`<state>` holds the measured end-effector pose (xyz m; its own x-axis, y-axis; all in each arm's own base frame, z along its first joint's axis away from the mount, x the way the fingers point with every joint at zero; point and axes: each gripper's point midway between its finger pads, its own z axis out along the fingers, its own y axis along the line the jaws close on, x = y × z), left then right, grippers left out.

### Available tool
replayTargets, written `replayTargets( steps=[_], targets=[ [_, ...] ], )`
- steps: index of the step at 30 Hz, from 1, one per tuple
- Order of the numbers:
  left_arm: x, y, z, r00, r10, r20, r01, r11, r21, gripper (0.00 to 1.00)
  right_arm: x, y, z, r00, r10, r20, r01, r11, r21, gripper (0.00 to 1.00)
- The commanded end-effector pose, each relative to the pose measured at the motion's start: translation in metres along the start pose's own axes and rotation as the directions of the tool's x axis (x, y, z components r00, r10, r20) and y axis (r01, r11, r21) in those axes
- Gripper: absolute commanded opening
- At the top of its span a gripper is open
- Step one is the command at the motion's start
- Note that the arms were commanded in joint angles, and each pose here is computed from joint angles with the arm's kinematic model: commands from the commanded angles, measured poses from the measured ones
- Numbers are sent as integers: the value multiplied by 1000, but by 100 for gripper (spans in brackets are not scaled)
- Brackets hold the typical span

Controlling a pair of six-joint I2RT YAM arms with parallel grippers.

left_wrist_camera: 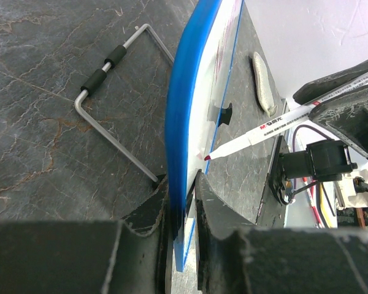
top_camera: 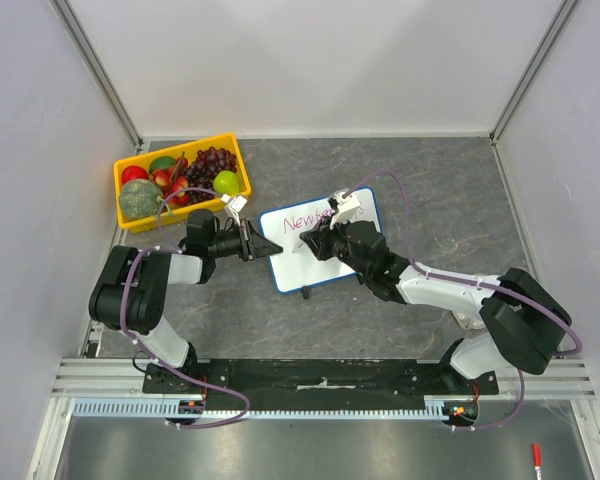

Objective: Write a sentence on the whiteboard
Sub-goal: Write with the whiteboard marker on the whiteboard.

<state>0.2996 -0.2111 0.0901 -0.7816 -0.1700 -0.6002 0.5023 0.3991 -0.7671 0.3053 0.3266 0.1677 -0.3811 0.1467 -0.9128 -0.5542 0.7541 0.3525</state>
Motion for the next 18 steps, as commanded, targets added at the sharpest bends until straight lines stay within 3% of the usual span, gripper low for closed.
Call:
replayTargets(
  steps=[1,18],
  targets=[
    [0,9,1,999,38,-1,-38,999,-34,2,-35,15,8,994,24,110,-21,999,-27,0],
    [0,9,2,999,38,-2,-38,999,-29,2,-22,7,19,996,31,87,-32,999,8,0]
  ],
)
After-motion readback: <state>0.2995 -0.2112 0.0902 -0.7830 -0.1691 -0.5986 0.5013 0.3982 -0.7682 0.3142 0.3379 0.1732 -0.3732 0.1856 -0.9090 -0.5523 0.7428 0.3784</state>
